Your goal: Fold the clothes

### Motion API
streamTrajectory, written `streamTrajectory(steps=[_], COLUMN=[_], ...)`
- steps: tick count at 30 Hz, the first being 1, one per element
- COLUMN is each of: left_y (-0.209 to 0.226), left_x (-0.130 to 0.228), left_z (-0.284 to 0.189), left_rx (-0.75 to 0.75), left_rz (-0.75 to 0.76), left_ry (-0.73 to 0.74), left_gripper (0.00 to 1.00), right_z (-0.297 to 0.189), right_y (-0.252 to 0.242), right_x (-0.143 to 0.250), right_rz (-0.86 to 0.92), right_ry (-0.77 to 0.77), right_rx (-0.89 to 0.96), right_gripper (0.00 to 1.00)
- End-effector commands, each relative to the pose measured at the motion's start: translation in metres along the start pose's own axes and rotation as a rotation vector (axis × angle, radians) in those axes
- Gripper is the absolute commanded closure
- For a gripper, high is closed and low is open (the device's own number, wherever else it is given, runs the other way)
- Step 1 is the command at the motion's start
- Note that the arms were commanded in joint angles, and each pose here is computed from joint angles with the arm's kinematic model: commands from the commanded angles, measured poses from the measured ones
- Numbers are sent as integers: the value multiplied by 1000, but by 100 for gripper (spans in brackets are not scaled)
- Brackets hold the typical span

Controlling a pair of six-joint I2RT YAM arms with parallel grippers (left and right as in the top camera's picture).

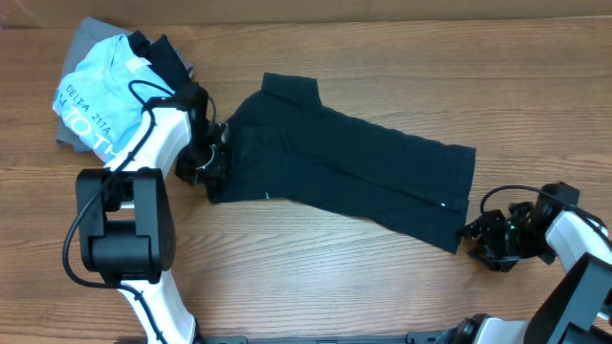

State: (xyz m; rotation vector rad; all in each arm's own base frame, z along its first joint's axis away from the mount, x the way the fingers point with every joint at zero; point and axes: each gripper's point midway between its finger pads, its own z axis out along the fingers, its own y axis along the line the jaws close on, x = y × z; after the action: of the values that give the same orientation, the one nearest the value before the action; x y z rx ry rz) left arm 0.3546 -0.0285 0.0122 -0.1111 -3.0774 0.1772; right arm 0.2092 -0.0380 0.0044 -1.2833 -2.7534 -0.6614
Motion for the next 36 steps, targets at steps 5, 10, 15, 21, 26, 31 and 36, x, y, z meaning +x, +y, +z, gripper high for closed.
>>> streamTrajectory(steps=[5, 10, 15, 21, 26, 31, 36], left_y=[2, 2, 2, 16, 25, 27, 24], left_x=[-12, -13, -12, -8, -13, -14, -2], left_z=[-5, -5, -5, -10, -27, -39, -39], left_rx=[-11, -11, -13, -65, -66, -69, -66], left_rz=[-9, -9, -9, -25, -52, -59, -58], left_ry=[-41, -44, -42, -24, -35, -32, 16], left_gripper=[96, 96, 96, 96, 96, 96, 87], right_z=[8, 10, 11, -18, -49, -51, -52], right_y=[5, 19, 13, -2, -3, -14, -17], right_x=[14, 23, 22, -10, -23, -13, -4], right_rz=[-70, -97, -100, 15, 63, 87, 99], right_ry=[42, 78, 68, -26, -49, -19, 14], right_rx=[48, -8, 35, 128, 157, 218, 237], right_gripper=[79, 77, 96, 96, 96, 96, 87])
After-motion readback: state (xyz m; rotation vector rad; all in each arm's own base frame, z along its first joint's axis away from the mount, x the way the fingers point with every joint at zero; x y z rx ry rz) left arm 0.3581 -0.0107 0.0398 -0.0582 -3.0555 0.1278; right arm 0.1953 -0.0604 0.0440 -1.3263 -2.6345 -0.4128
